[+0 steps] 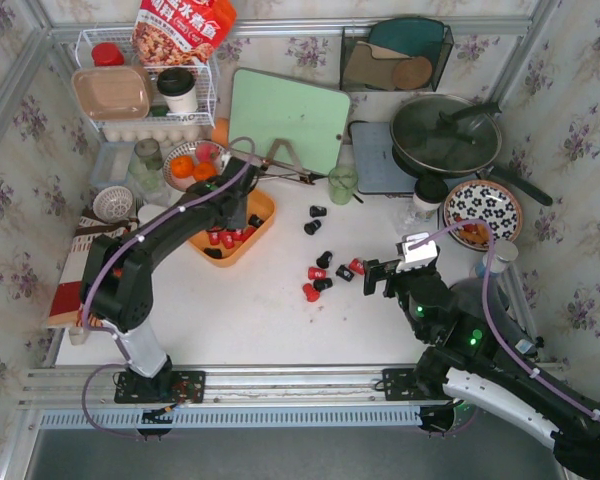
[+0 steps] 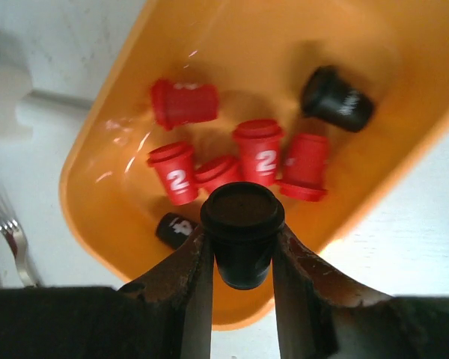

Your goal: Mix the coffee capsules in the storage basket

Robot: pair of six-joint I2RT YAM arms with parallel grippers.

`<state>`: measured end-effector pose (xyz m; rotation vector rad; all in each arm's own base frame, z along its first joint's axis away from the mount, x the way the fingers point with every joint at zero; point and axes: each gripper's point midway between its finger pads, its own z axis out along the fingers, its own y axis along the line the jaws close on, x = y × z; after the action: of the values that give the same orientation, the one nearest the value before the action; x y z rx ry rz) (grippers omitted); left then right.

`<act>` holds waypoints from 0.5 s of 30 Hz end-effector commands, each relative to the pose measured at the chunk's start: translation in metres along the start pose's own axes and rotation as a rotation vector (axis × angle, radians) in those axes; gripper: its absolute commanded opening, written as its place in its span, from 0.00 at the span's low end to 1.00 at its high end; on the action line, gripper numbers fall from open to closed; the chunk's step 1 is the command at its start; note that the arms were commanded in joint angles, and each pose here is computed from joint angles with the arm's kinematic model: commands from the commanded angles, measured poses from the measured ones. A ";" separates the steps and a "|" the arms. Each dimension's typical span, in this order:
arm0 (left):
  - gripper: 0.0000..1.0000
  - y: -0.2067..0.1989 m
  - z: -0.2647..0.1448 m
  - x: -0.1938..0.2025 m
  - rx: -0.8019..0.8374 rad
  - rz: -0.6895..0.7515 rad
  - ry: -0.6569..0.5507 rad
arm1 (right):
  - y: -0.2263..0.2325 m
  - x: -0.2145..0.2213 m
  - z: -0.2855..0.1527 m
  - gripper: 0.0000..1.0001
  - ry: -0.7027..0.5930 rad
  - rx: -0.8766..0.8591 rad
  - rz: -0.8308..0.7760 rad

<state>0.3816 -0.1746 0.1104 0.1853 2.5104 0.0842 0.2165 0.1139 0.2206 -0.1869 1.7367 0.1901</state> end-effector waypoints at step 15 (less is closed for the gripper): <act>0.67 0.034 -0.011 0.020 0.012 -0.159 -0.052 | 0.001 0.002 0.005 1.00 -0.001 0.014 -0.010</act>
<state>0.3576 -0.1308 0.0999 0.0134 2.5163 0.0692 0.2183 0.1160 0.2136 -0.2004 1.7541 0.1736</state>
